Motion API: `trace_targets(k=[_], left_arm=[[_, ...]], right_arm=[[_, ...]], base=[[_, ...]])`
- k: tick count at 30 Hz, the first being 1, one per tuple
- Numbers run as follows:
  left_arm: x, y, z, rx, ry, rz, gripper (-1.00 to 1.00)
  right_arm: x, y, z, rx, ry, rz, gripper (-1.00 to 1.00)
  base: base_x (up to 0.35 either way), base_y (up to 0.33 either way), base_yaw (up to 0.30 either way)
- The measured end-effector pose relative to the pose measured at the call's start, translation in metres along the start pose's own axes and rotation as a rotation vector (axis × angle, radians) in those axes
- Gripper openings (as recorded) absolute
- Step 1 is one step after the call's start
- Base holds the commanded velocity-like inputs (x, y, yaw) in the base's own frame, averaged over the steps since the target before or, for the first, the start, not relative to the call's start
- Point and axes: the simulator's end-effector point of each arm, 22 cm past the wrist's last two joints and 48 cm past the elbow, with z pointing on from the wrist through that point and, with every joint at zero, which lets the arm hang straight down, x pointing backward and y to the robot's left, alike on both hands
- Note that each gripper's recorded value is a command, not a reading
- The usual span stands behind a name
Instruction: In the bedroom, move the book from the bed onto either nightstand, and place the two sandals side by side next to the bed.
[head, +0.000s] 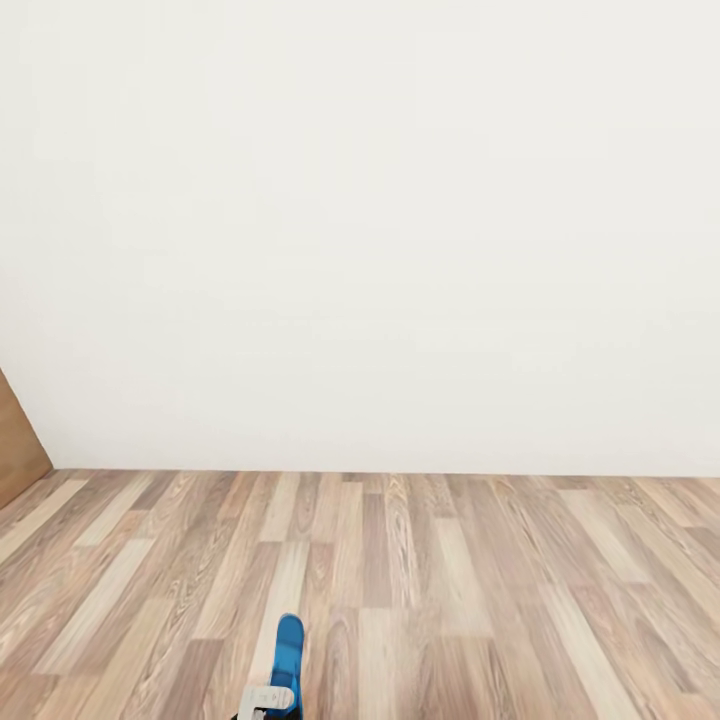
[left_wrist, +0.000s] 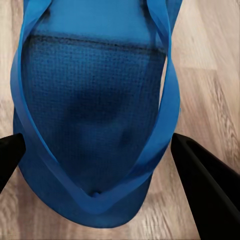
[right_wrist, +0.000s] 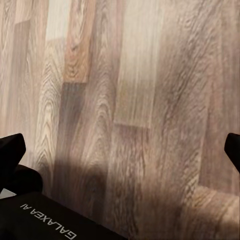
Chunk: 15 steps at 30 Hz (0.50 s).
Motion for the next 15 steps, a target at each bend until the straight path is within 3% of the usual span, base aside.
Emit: trace_targets(k=[5, 15], left_arm=[[-0.0002, 0.0000, 0.0000, 0.000, 0.000, 0.000, -1.00], [0.0001, 0.0000, 0.0000, 0.000, 0.000, 0.000, -1.00]], right_arm=[[0.0000, 0.0000, 0.0000, 0.000, 0.000, 0.000, 1.00], [-0.0001, -0.0004, 0.0000, 0.002, 0.000, 0.000, 1.00]], base=[[0.327, 0.000, 0.095], [0.327, 0.000, 0.007]])
